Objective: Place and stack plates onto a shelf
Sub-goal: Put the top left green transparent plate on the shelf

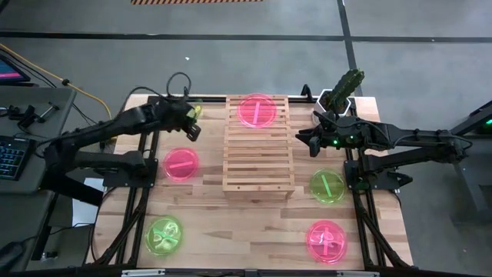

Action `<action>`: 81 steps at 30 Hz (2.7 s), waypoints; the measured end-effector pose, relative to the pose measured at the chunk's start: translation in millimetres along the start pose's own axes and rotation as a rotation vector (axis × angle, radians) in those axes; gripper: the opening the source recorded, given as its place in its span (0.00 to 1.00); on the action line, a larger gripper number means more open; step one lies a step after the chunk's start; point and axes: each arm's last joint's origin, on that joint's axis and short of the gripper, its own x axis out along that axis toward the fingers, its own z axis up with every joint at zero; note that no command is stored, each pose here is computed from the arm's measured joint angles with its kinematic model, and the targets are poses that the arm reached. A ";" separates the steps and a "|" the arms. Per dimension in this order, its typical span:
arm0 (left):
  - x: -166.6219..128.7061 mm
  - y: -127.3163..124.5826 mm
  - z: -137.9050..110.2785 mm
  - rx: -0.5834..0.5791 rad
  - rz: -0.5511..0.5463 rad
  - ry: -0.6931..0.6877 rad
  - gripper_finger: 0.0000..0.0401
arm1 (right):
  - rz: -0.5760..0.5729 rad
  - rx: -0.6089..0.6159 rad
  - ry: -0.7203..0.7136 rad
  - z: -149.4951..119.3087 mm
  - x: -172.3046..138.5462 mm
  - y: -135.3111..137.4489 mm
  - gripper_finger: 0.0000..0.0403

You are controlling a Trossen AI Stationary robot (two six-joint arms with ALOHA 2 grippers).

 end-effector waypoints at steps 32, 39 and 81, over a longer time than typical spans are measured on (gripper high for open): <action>-64.4 -229.9 45.2 1.155 -0.496 -0.256 0.00 | -0.245 -0.046 -0.213 7.1 -1.6 -6.2 0.30; -37.4 -257.8 20.6 1.258 -0.345 -0.194 0.00 | -0.133 -0.015 -0.154 6.5 -0.7 -2.2 0.30; 3.4 -247.0 29.4 1.082 -0.267 -0.040 0.00 | 0.119 0.104 -0.217 19.6 -3.1 13.6 0.30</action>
